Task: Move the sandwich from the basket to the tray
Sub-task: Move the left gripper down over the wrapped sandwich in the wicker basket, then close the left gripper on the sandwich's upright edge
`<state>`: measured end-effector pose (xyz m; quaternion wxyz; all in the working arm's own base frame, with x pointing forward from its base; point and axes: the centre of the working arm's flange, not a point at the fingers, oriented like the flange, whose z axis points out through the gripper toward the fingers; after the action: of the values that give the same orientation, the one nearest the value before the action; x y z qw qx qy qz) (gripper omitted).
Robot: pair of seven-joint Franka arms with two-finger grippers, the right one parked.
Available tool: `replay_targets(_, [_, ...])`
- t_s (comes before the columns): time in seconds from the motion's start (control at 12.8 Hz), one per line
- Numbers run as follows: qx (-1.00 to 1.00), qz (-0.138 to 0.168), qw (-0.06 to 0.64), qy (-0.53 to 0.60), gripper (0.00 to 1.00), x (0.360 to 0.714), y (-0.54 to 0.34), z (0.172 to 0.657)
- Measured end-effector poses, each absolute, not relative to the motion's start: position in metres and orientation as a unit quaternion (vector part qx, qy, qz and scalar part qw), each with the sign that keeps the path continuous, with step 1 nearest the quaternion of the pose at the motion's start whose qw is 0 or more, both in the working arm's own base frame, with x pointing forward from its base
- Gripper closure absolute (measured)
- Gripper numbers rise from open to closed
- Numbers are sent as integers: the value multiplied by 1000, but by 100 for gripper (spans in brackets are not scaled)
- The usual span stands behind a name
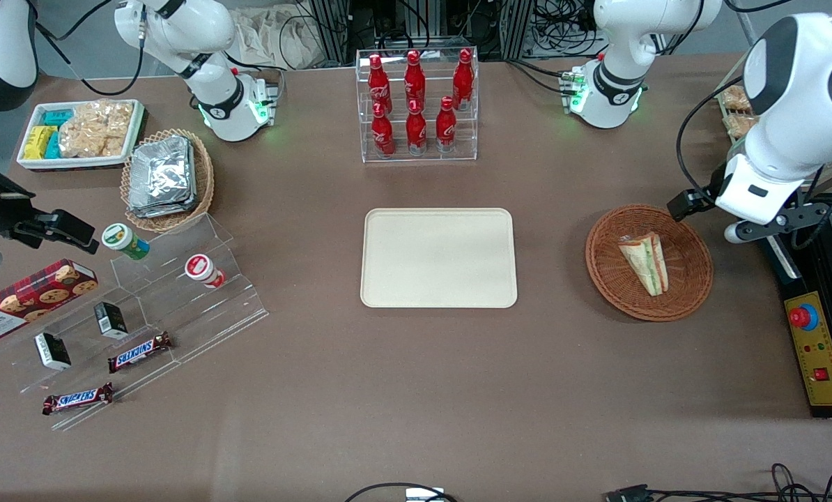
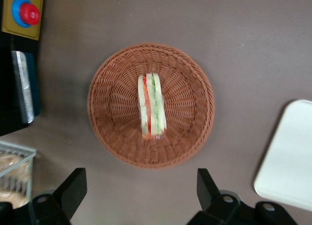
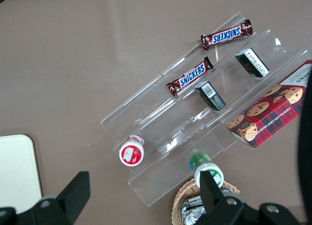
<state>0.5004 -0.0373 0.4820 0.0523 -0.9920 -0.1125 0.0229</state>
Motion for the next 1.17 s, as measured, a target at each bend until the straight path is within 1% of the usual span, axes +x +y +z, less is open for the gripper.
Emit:
replay_targets(0.16, [-993, 4, 45, -111, 0, 479, -33, 439])
replay_targets(0.23, [-993, -3, 41, -111, 0, 476, -31, 419])
replay_targets(0.55, [-991, -29, 24, -131, 0, 476, -6, 323])
replay_targets(0.7, [-989, -29, 23, -141, 0, 474, 6, 283])
replay_targets(0.94, [-987, -24, 24, -158, 0, 476, 13, 249])
replay_targets(1.17, [-984, -24, 24, -176, 0, 476, 12, 233])
